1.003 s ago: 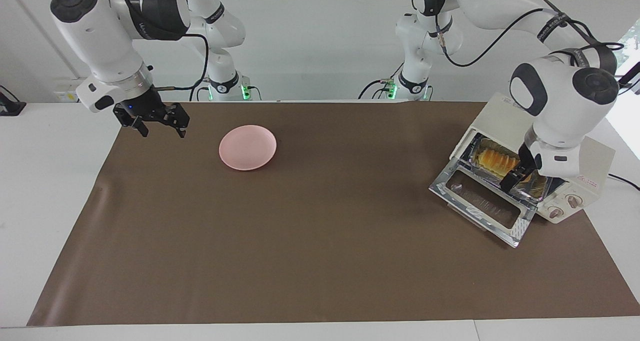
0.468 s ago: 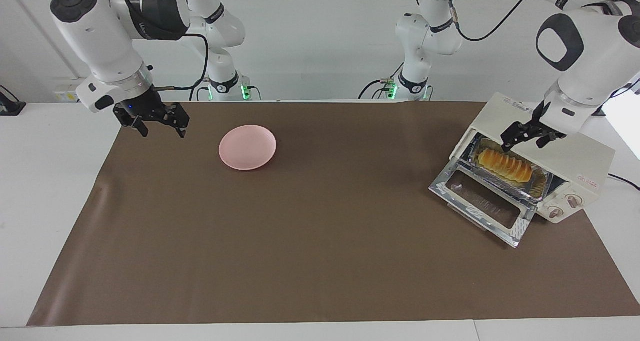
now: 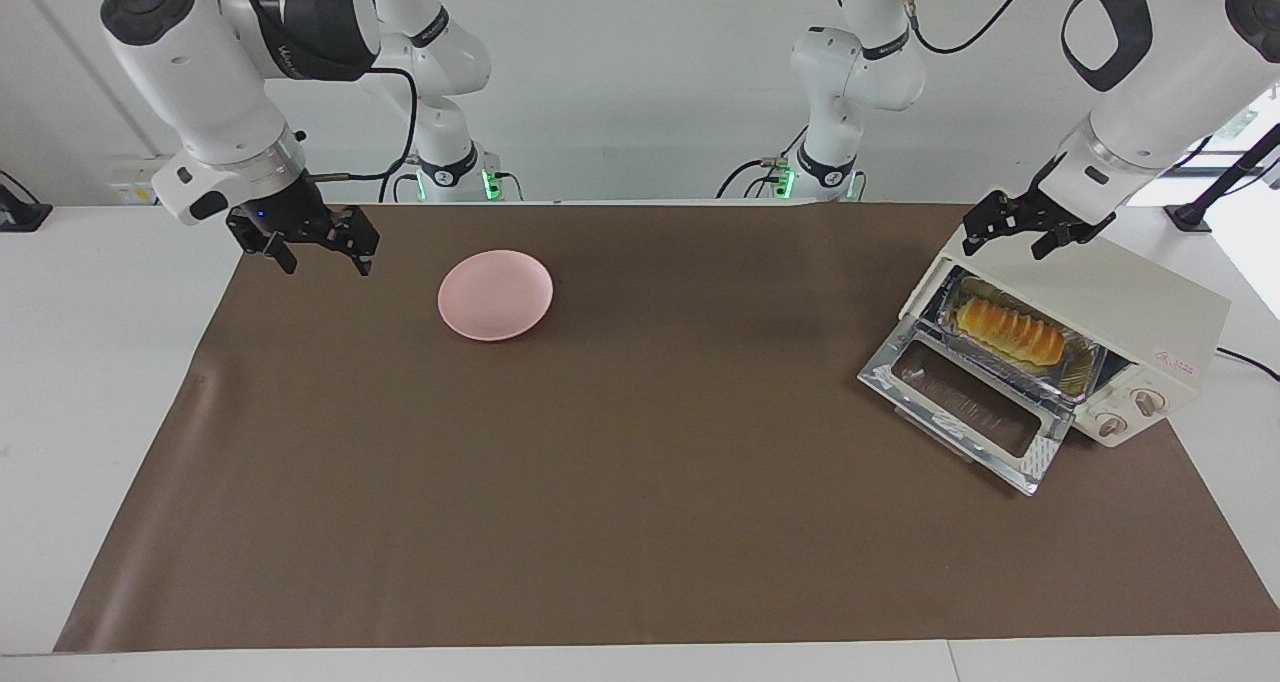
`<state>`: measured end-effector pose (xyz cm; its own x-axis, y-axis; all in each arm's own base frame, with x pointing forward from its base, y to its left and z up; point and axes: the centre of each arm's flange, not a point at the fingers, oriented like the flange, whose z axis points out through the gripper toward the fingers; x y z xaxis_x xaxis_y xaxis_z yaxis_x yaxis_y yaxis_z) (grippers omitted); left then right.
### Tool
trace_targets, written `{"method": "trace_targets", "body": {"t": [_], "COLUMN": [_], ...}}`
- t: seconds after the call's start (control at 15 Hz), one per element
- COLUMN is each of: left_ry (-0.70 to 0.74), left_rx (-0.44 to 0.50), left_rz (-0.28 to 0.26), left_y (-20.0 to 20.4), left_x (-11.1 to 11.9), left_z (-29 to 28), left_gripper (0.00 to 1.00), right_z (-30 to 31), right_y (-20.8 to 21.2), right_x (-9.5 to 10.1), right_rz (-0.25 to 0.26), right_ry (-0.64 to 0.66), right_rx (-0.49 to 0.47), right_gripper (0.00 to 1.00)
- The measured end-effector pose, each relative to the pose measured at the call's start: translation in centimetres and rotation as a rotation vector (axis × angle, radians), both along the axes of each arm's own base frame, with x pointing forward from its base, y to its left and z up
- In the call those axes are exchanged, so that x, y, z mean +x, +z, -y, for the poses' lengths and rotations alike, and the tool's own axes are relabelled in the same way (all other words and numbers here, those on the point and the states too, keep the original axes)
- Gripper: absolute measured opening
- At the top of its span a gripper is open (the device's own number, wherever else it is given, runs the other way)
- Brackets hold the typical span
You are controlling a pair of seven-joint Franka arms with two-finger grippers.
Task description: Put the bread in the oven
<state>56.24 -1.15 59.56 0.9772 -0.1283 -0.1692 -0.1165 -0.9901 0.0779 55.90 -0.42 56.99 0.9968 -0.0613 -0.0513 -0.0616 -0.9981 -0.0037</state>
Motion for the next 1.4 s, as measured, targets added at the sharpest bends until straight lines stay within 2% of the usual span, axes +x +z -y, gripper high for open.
{"method": "trace_targets", "body": {"t": [0.13, 0.4, 0.87, 1.07, 1.4], "left_ry": [-0.016, -0.063, -0.09, -0.1, -0.093], "left_rx": [-0.022, 0.006, 0.005, 0.006, 0.005], "left_rz": [-0.008, -0.009, -0.015, 0.01, 0.068], "left_y": [0.8, 1.9, 0.0, -0.6, 0.6], "left_x": [-0.8, -2.1, -2.7, -3.1, -2.9], "left_z": [0.0, 1.2, 2.6, 3.3, 3.0], "left_gripper": [1.0, 1.0, 1.0, 1.0, 1.0], "right_z": [0.0, 0.0, 0.0, 0.0, 0.0], "right_y": [0.0, 0.0, 0.0, 0.0, 0.0], "right_x": [0.0, 0.0, 0.0, 0.0, 0.0], "right_rz": [0.0, 0.0, 0.0, 0.0, 0.0], "right_ry": [0.0, 0.0, 0.0, 0.0, 0.0], "right_rx": [0.0, 0.0, 0.0, 0.0, 0.0], "right_gripper": [1.0, 1.0, 1.0, 1.0, 1.0]}}
